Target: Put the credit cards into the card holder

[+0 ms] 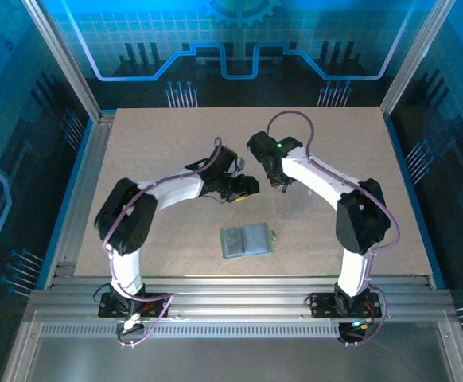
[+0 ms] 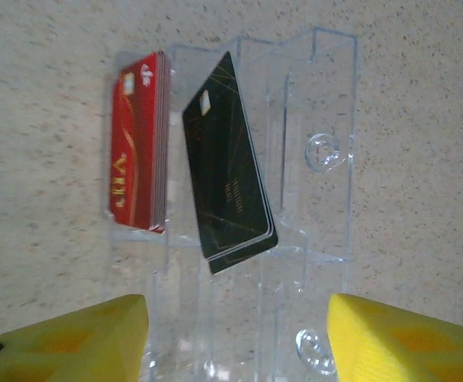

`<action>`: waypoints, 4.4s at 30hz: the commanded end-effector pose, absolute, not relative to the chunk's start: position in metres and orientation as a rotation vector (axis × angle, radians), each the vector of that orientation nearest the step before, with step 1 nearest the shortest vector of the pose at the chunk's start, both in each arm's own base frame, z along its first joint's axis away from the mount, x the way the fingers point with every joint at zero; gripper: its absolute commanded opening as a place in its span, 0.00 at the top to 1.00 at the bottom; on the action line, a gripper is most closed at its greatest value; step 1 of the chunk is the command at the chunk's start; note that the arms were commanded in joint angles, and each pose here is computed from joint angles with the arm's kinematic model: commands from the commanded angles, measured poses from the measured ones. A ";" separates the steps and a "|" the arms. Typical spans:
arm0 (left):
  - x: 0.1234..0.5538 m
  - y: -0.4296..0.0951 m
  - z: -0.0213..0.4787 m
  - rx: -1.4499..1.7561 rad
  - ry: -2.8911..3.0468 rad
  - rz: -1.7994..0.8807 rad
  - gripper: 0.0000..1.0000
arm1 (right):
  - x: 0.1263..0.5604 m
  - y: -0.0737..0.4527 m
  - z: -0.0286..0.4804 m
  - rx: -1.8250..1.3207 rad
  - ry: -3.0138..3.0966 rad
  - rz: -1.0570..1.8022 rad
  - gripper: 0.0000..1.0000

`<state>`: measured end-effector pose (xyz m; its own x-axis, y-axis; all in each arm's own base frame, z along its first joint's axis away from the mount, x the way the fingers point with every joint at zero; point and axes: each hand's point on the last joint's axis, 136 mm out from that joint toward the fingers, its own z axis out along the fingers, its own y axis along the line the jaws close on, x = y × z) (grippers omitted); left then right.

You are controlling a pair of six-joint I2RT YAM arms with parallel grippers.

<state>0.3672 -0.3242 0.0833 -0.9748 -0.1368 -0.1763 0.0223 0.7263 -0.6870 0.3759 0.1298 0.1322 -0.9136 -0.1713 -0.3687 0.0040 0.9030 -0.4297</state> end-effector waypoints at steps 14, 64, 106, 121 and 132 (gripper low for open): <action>0.399 -0.368 0.061 -0.039 2.749 -1.212 0.48 | 0.413 0.111 0.116 -0.220 2.666 -0.764 0.41; 0.399 -0.364 0.043 -0.118 2.770 -1.233 0.51 | 0.419 0.101 0.142 -0.259 2.650 -0.765 0.60; 0.417 -0.381 0.039 -0.162 2.764 -1.290 0.58 | 0.422 0.088 0.125 -0.303 2.680 -0.885 0.73; 0.415 -0.380 0.036 -0.164 2.771 -1.289 0.58 | 0.420 0.088 0.126 -0.308 2.708 -0.851 0.86; 0.414 -0.378 0.036 -0.167 2.771 -1.288 0.59 | 0.419 0.103 0.107 -0.327 2.787 -0.719 0.59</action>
